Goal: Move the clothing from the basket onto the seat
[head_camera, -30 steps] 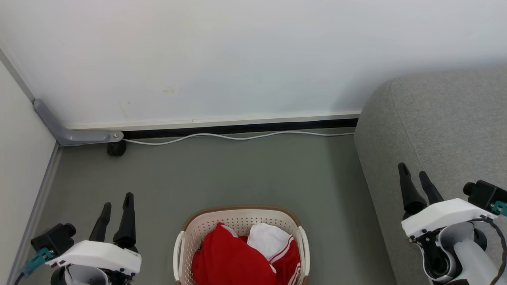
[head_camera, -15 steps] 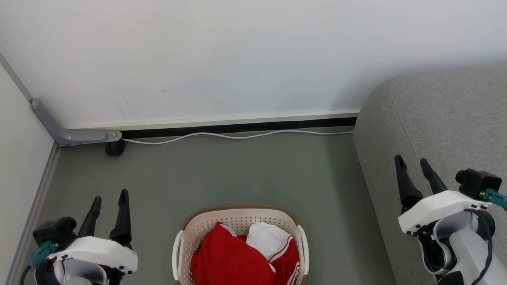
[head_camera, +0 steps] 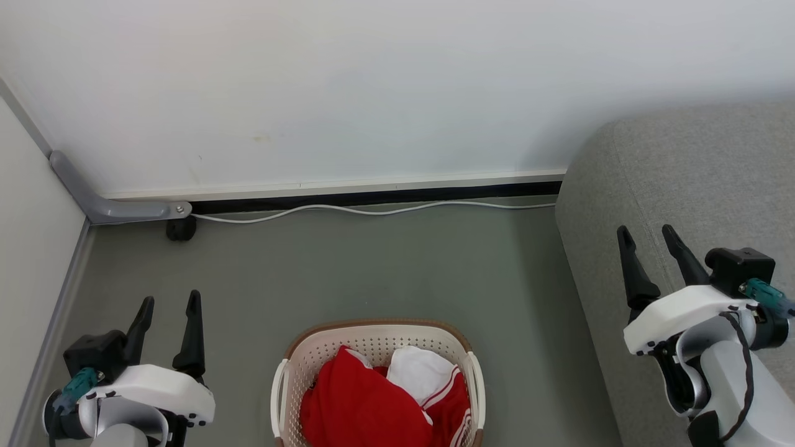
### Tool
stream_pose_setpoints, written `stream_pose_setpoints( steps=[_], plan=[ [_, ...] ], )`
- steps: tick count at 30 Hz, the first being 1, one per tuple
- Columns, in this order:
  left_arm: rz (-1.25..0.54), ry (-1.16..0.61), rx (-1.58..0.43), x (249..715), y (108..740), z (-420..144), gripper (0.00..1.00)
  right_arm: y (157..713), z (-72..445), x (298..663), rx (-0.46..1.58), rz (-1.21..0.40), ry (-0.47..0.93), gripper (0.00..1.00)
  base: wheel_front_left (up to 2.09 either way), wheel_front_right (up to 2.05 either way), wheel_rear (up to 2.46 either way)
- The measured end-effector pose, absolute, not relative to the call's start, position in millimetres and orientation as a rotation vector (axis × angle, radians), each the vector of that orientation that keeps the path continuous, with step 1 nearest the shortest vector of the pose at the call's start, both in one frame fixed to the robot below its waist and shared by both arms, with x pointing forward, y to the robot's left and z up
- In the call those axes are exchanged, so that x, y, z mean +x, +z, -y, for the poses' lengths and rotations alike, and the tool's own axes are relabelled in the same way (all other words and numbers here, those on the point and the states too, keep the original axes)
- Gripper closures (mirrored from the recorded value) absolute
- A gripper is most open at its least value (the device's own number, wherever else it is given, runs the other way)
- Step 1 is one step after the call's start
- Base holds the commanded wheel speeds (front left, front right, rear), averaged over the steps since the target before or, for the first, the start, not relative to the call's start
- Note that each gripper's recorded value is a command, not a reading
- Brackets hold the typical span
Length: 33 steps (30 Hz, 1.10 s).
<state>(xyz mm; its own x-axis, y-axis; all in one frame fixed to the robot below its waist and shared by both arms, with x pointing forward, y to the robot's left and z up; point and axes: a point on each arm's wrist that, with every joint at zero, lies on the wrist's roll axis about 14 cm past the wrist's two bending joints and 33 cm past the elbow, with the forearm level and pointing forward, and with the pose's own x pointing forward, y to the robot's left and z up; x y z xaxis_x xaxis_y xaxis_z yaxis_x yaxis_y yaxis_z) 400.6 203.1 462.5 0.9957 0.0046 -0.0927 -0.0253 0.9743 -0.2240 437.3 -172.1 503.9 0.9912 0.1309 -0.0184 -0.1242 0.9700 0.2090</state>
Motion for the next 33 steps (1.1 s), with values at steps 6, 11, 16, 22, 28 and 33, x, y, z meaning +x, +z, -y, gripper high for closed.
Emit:
stream_pose_setpoints(
  steps=[6, 11, 16, 22, 28, 33],
  plan=[
    [-0.083, 0.003, -0.152, 402, 463, -204, 0.00, 513, 170, 443, 0.120, 0.001, 0.152, 0.00, 0.00, 0.00, 0.00],
    [-0.068, -0.009, -0.124, 406, 469, -202, 0.00, 516, 171, 445, 0.088, 0.014, 0.153, 0.00, 0.00, 0.00, 0.00],
    [-0.065, -0.010, -0.125, 407, 470, -202, 0.00, 518, 176, 445, 0.090, 0.020, 0.134, 0.00, 0.00, 0.00, 0.00],
    [-0.063, -0.009, -0.130, 408, 470, -201, 0.00, 518, 178, 446, 0.095, 0.024, 0.124, 0.00, 0.00, 0.00, 0.00],
    [-0.067, -0.008, -0.133, 408, 468, -201, 0.00, 521, 179, 447, 0.095, 0.033, 0.119, 0.00, 0.00, 0.00, 0.00],
    [-0.091, -0.008, -0.155, 410, 459, -196, 0.00, 520, 177, 452, 0.100, 0.038, 0.122, 0.00, 0.00, 0.00, 0.00]
  ],
)
